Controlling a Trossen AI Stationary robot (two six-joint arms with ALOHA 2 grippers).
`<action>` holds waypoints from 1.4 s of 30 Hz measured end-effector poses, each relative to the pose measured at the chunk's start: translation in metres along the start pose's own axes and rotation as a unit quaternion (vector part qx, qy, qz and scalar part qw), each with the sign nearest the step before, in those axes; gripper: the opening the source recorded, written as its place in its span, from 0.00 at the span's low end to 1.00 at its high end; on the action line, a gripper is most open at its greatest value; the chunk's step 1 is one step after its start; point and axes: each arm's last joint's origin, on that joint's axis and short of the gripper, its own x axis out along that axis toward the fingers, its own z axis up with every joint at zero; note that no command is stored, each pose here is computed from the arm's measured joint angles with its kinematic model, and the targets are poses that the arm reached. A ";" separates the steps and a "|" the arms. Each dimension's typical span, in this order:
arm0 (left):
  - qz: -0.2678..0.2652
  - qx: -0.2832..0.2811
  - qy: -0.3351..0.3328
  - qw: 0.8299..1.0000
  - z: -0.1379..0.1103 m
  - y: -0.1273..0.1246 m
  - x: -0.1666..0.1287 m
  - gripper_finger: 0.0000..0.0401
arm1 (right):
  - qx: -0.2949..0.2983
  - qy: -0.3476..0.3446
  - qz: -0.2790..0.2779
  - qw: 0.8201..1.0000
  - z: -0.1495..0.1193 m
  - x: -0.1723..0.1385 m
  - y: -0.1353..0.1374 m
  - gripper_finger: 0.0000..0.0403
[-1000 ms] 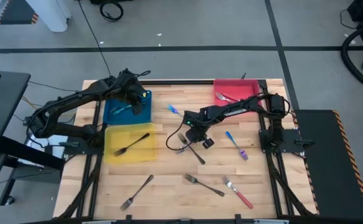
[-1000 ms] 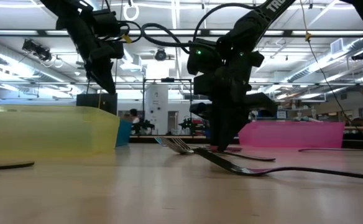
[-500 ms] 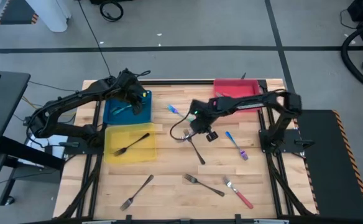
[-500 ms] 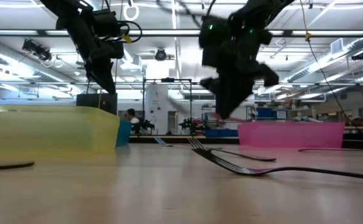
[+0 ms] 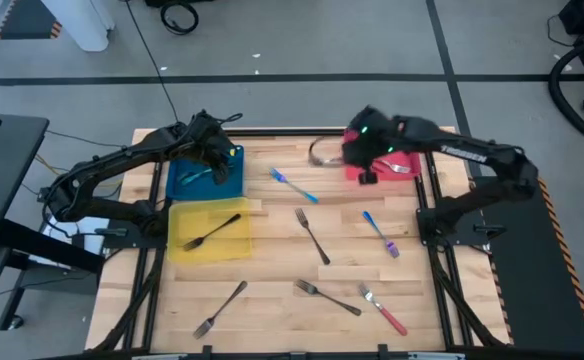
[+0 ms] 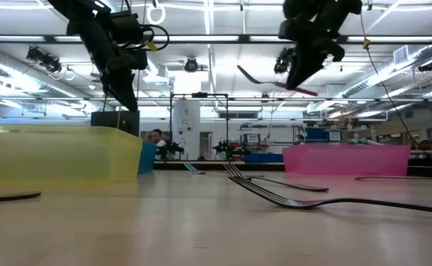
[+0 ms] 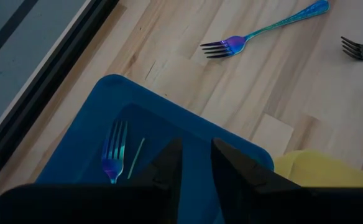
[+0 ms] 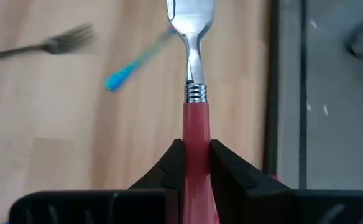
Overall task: Sort silverware by color (type)
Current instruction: Put the red fork into the red bin
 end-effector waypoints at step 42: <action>-0.051 0.111 -0.100 0.987 0.027 -0.051 0.016 0.21 | 0.362 0.265 0.041 0.893 -0.155 0.072 -0.096 0.15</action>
